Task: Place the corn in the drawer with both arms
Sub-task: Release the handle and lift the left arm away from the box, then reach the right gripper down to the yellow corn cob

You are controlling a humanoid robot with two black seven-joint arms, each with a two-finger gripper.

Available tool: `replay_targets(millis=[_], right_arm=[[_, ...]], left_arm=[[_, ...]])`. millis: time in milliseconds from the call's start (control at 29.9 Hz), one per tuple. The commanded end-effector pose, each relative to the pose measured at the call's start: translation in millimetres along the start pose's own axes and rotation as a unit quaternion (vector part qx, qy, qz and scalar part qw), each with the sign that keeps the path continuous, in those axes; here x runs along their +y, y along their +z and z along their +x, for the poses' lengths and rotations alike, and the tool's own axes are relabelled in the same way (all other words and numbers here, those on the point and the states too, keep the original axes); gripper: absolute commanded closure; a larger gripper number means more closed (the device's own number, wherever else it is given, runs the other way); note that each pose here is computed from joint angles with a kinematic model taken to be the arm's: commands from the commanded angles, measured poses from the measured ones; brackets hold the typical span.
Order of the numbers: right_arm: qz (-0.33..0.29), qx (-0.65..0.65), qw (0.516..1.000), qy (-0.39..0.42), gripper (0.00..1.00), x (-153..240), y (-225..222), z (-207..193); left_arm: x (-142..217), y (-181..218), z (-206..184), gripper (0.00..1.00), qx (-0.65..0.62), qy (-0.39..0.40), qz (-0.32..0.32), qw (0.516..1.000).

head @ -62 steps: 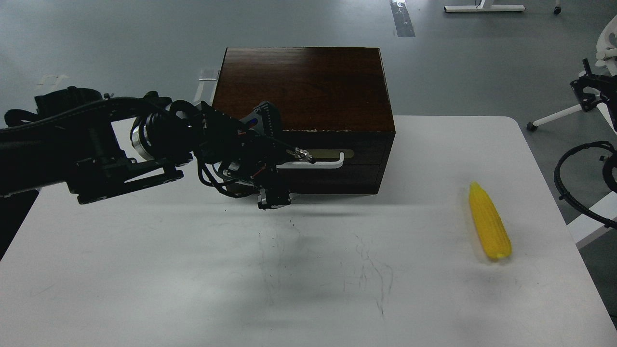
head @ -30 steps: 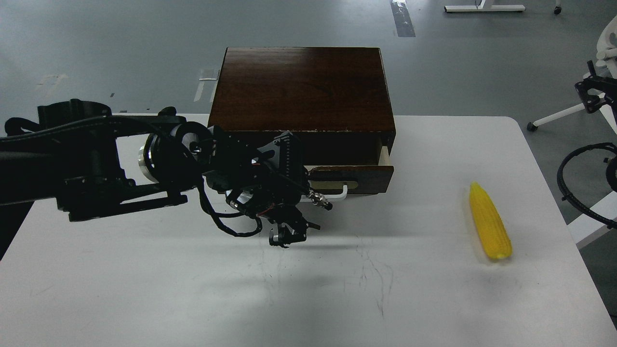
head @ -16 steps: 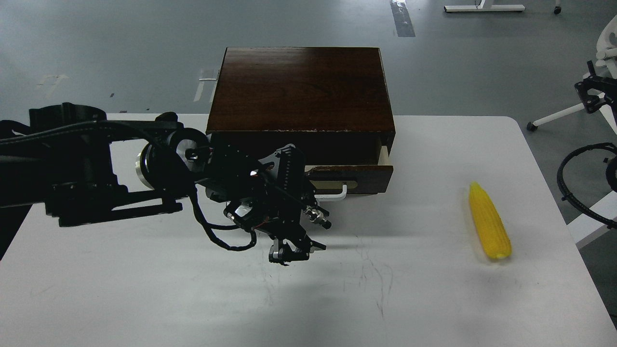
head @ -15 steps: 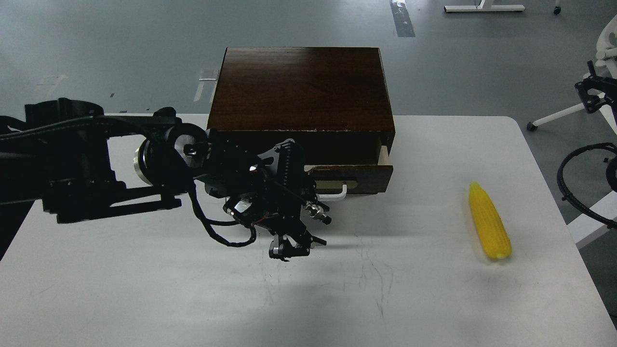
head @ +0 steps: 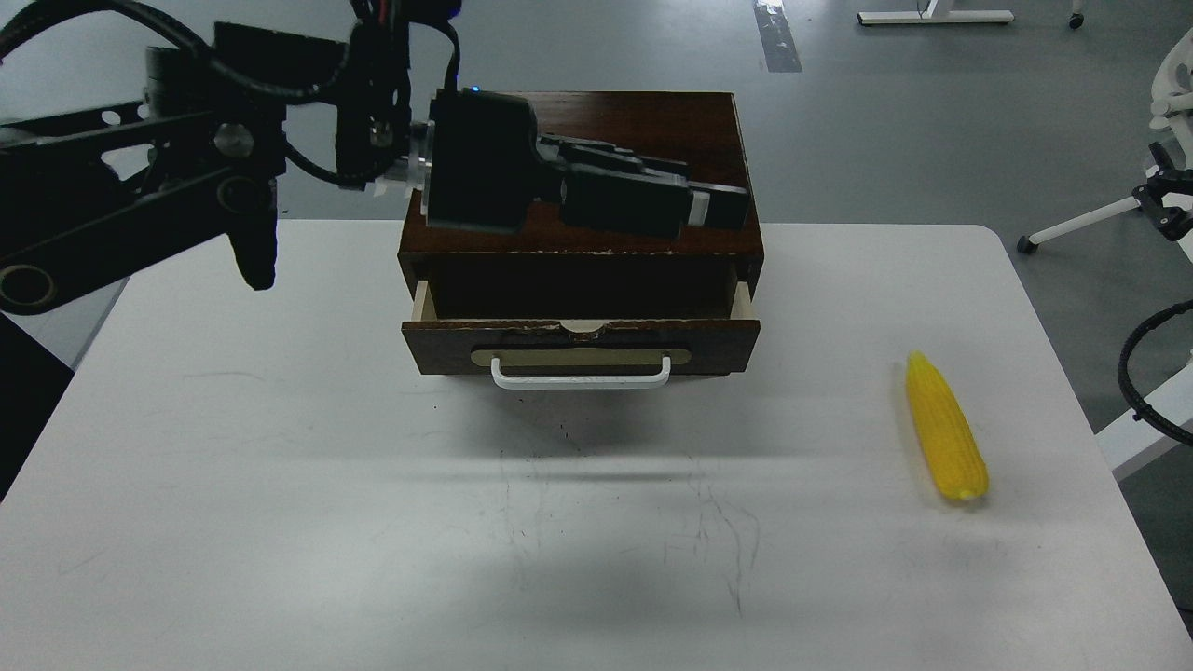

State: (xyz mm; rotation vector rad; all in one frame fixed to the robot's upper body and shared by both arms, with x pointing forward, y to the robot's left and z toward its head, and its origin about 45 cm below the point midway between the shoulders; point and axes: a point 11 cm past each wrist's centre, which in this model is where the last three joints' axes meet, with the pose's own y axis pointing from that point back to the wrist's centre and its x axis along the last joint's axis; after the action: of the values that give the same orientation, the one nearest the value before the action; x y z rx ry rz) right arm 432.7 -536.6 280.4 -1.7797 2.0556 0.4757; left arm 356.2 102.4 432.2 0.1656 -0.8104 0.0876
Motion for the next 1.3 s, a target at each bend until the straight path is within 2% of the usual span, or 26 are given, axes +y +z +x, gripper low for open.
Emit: replay_targets(millis=[0,167,234,368,435,501,635,702,836,969,1270], right_arm=[[-0.028,0.104,0.994,-0.026,0.00,-9,-20,-17],[-0.051,0.208,0.975,-0.066,0.00,-26,-39,-52],[-0.072,0.298,0.948,-0.090,0.00,-34,-51,-73],[-0.109,0.392,0.905,-0.126,0.00,-39,-46,-97],[-0.142,0.450,0.868,-0.155,0.00,-39,-33,-112],[-0.175,0.524,0.809,-0.199,0.00,-38,-17,-134],[-0.216,0.573,0.748,-0.255,0.00,-28,19,-151],[-0.258,0.603,0.692,-0.302,0.00,-10,54,-161],[-0.314,0.642,0.611,-0.340,0.00,21,92,-150],[-0.375,0.694,0.502,-0.355,0.00,52,119,-121],[-0.426,0.696,0.452,-0.360,0.02,80,149,-84]], left_arm=[[31,-20,33,0.02,0.158,0.124,-0.046,0.978],[87,-65,61,0.02,0.310,0.284,-0.094,0.903],[120,-81,82,0.02,0.364,0.371,-0.142,0.842],[159,-106,95,0.02,0.407,0.458,-0.179,0.770],[186,-128,95,0.02,0.421,0.508,-0.178,0.730],[212,-154,85,0.02,0.434,0.554,-0.167,0.691],[224,-171,68,0.02,0.447,0.573,-0.155,0.669],[229,-180,55,0.02,0.459,0.580,-0.151,0.656],[232,-183,49,0.02,0.465,0.586,-0.158,0.644],[235,-183,49,0.02,0.465,0.591,-0.166,0.638],[239,-183,48,0.02,0.463,0.594,-0.164,0.637]])
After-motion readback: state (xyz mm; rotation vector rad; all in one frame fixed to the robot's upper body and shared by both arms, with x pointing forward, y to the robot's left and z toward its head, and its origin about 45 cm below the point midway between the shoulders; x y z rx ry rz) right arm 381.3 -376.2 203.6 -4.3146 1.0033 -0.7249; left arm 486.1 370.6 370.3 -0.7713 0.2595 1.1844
